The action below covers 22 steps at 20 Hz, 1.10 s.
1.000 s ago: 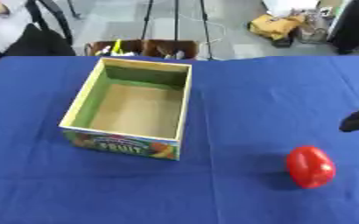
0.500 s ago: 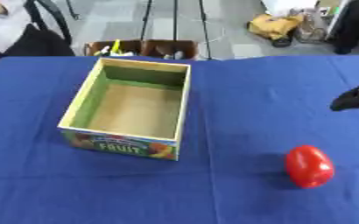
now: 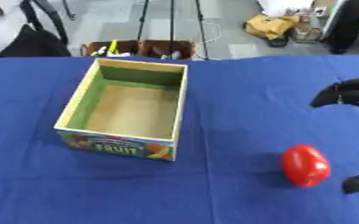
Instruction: Pick up objects on the table and place them in the box.
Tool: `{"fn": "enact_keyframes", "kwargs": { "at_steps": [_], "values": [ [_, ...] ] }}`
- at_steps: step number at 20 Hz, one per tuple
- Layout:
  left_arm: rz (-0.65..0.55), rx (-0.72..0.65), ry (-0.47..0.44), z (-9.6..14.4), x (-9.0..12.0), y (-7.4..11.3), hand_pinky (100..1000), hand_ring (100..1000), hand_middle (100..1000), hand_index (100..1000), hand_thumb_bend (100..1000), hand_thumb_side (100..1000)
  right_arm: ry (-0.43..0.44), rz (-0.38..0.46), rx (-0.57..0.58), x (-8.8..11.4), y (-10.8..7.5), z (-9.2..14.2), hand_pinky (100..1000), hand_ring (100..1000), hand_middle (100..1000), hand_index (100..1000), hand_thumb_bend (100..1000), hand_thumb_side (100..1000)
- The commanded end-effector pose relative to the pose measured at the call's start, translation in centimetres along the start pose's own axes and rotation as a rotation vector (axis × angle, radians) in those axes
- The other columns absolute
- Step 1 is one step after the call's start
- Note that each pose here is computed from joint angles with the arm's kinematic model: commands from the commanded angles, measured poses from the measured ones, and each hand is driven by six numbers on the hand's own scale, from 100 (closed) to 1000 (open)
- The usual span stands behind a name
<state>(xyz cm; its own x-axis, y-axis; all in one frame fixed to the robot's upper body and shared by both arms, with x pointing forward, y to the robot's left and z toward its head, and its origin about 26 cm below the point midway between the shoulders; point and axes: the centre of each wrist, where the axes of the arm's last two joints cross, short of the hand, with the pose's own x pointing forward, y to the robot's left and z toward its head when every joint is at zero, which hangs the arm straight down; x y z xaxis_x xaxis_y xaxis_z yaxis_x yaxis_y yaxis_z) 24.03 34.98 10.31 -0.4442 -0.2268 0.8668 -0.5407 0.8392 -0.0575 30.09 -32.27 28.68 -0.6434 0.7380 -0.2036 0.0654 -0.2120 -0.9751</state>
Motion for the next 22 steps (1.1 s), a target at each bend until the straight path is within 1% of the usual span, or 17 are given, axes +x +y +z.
{"fn": "enact_keyframes", "kwargs": {
  "at_steps": [1,2,3,6,9,10,15,16,22],
  "values": [
    [-0.009,-0.021,-0.036,-0.5,0.8,0.1,297,285,424,491,100,808,0.013,0.017,0.014,-0.4,-0.6,-0.1,754,827,801,897,828,566],
    [-0.008,-0.023,-0.036,-0.5,0.8,0.1,296,285,424,491,100,808,0.012,0.01,0.019,-0.5,-0.4,-0.2,752,824,794,895,828,548],
    [-0.007,-0.024,-0.037,-0.5,0.8,0.1,297,285,424,491,100,808,0.011,0.002,0.024,-0.7,-0.3,-0.4,750,821,784,890,824,497],
    [-0.005,-0.025,-0.036,-0.4,0.8,0.1,297,285,425,491,100,808,0.009,-0.036,0.041,-1.1,0.4,-1.1,744,813,771,871,827,406],
    [-0.003,-0.027,-0.037,-0.4,0.8,0.0,297,285,425,491,100,808,0.002,-0.081,0.062,-1.6,1.0,-1.6,739,806,757,844,834,377],
    [-0.002,-0.027,-0.037,-0.4,0.8,0.0,297,285,425,491,100,808,0.0,-0.092,0.068,-1.7,1.2,-1.8,734,801,745,830,828,354],
    [0.0,-0.031,-0.037,-0.4,0.8,0.0,297,285,425,490,100,807,-0.003,-0.145,0.094,-2.3,1.9,-2.3,721,783,721,820,827,352],
    [0.0,-0.031,-0.036,-0.3,0.8,-0.1,297,285,425,490,100,807,-0.004,-0.152,0.097,-2.3,2.0,-2.4,718,779,713,807,823,349],
    [0.001,-0.034,-0.035,-0.3,0.7,-0.1,297,285,425,490,100,808,0.006,-0.176,0.114,-2.7,2.8,-3.1,707,766,692,794,810,335]
  ]
}}
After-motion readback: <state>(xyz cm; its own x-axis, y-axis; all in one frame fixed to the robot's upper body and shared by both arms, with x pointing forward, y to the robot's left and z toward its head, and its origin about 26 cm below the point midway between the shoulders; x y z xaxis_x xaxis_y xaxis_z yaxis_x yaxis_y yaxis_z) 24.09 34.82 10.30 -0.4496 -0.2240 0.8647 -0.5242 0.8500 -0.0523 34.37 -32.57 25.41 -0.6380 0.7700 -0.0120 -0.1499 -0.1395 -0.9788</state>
